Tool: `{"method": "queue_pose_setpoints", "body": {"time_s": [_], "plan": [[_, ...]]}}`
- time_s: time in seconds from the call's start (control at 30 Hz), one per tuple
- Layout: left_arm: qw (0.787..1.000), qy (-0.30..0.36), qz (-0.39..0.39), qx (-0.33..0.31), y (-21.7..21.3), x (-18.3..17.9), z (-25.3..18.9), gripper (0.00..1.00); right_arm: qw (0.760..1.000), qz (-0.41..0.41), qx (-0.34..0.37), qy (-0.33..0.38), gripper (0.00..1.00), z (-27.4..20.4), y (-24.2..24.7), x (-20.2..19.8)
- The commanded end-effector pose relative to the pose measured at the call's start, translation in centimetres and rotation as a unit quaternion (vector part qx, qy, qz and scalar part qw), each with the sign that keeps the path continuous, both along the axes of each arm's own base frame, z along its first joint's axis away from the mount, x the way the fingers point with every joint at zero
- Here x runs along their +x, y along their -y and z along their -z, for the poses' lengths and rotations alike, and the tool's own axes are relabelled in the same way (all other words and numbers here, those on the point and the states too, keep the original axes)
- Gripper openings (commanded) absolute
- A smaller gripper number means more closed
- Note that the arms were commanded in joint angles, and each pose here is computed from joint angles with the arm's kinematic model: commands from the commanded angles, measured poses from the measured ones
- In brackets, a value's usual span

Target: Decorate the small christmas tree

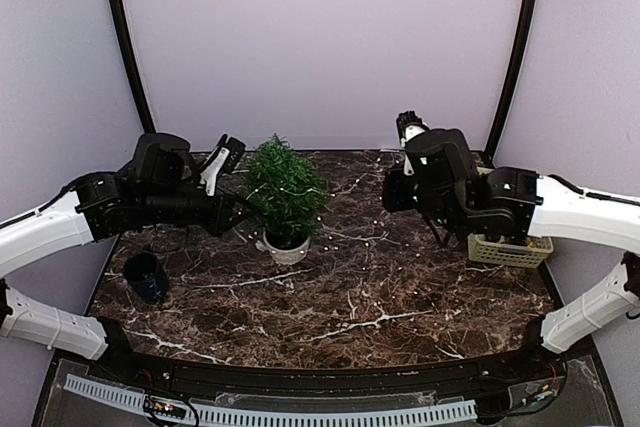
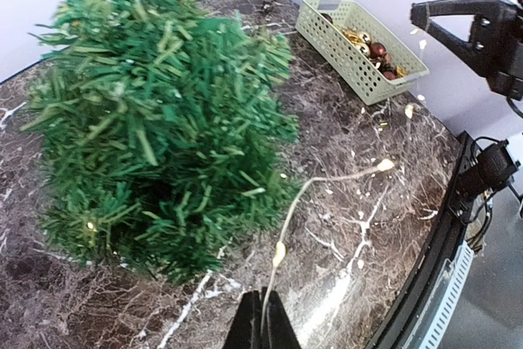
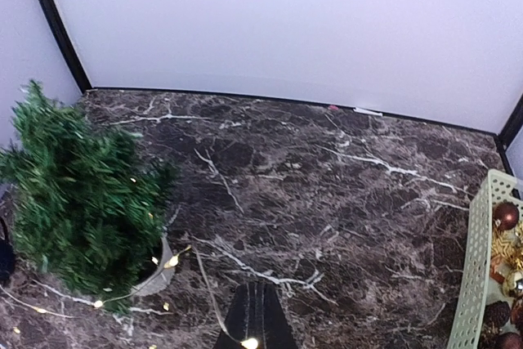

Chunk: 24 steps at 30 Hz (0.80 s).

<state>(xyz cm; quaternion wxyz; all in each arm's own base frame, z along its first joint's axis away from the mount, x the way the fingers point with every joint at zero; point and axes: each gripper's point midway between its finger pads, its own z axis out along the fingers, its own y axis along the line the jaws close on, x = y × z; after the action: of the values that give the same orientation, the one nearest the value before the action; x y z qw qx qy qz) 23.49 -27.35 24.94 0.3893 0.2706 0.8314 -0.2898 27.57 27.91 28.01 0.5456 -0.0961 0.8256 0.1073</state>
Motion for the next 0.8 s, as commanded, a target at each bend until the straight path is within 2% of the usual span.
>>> {"method": "queue_pose_setpoints", "body": {"time_s": [0.0, 0.2, 0.4, 0.77], "plan": [[0.999, 0.014, -0.026, -0.023, -0.9, 1.2, -0.9, 0.00, 0.999, -0.016, -0.041, 0.008, 0.00, -2.3, -3.1, 0.4], [0.997, 0.034, -0.071, -0.020, -2.6, 2.8, -1.2, 0.00, 0.995, 0.036, -0.083, 0.035, 0.00, -3.6, -5.5, 3.0], [0.992, 0.053, -0.105, -0.034, -4.3, 3.8, -2.1, 0.00, 0.996, 0.043, -0.061, 0.051, 0.00, -5.8, -7.1, 4.0], [0.990, 0.082, -0.112, -0.035, -5.3, 6.6, -3.8, 0.00, 0.995, 0.047, -0.045, 0.078, 0.00, -9.6, -6.9, 4.6]]}}
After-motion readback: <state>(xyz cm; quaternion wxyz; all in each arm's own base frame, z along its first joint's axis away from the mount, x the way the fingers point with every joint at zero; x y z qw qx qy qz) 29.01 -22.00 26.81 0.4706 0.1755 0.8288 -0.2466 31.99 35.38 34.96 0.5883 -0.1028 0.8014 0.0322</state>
